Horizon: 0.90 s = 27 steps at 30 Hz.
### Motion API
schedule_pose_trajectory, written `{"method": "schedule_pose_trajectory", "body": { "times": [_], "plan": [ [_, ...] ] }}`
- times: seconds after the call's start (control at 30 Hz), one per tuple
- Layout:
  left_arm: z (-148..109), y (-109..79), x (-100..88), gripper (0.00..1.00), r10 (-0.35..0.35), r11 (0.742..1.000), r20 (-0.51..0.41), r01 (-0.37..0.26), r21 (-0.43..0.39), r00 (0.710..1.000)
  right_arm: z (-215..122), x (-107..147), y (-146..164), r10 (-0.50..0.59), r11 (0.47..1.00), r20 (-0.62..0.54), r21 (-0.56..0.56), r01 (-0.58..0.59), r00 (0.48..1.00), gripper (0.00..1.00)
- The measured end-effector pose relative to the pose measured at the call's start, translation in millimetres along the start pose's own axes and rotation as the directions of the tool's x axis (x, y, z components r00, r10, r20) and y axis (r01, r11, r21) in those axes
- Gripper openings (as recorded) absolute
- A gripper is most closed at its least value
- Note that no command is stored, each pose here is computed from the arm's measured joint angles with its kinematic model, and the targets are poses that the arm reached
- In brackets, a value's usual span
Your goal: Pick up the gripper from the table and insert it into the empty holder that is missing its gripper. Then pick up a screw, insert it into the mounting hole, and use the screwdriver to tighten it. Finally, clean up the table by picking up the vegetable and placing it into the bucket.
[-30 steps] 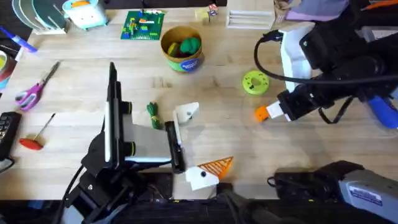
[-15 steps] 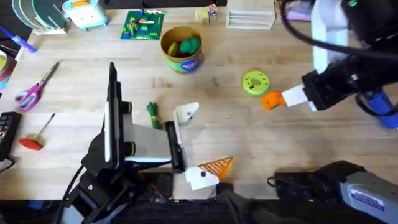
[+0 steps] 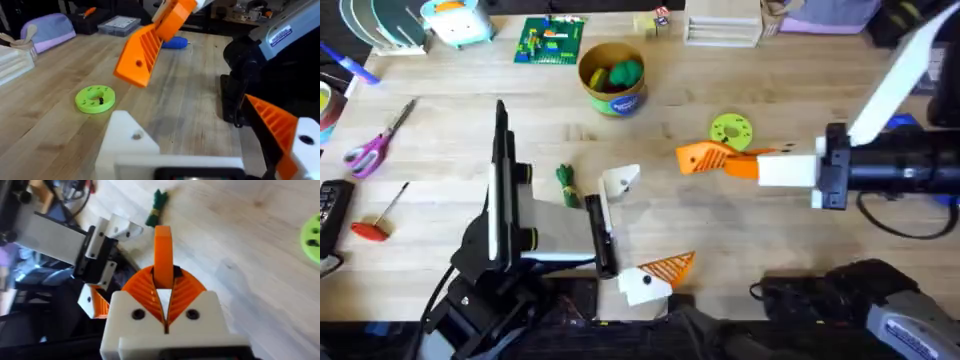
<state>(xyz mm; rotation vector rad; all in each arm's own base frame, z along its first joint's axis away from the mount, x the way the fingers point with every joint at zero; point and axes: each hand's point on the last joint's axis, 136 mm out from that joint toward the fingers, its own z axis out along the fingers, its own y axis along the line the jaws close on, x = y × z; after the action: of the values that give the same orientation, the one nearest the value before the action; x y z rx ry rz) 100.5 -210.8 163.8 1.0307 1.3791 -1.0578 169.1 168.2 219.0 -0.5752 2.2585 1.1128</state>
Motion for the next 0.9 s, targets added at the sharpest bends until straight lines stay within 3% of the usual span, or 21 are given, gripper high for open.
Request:
{"method": "schedule_pose_trajectory", "body": {
  "times": [0.2,0.3,0.57,0.77,0.9],
  "plan": [
    [0,0.0,-0.1,0.993,0.000,1.000,0.000,0.000,0.000,1.000,25,20,7,0.177,0.956,-0.061,-0.227,-0.186,0.982,0.011],
    [0,0.0,0.0,0.993,0.000,1.000,0.000,0.000,0.000,1.000,29,25,12,0.246,0.919,-0.108,-0.289,-0.268,0.963,0.011],
    [0,0.0,0.0,0.993,0.000,1.000,0.000,0.000,0.000,1.000,40,18,14,0.368,0.823,-0.222,-0.374,-0.427,0.903,0.011],
    [0,0.0,-0.1,0.993,0.000,1.000,0.000,0.000,0.000,1.000,55,28,12,0.463,0.715,-0.377,-0.377,-0.589,0.802,0.011],
    [0,0.0,0.0,0.992,0.000,1.000,0.000,0.000,0.000,1.000,60,29,10,0.475,0.688,-0.410,-0.379,-0.619,0.779,0.011]
  ]
}}
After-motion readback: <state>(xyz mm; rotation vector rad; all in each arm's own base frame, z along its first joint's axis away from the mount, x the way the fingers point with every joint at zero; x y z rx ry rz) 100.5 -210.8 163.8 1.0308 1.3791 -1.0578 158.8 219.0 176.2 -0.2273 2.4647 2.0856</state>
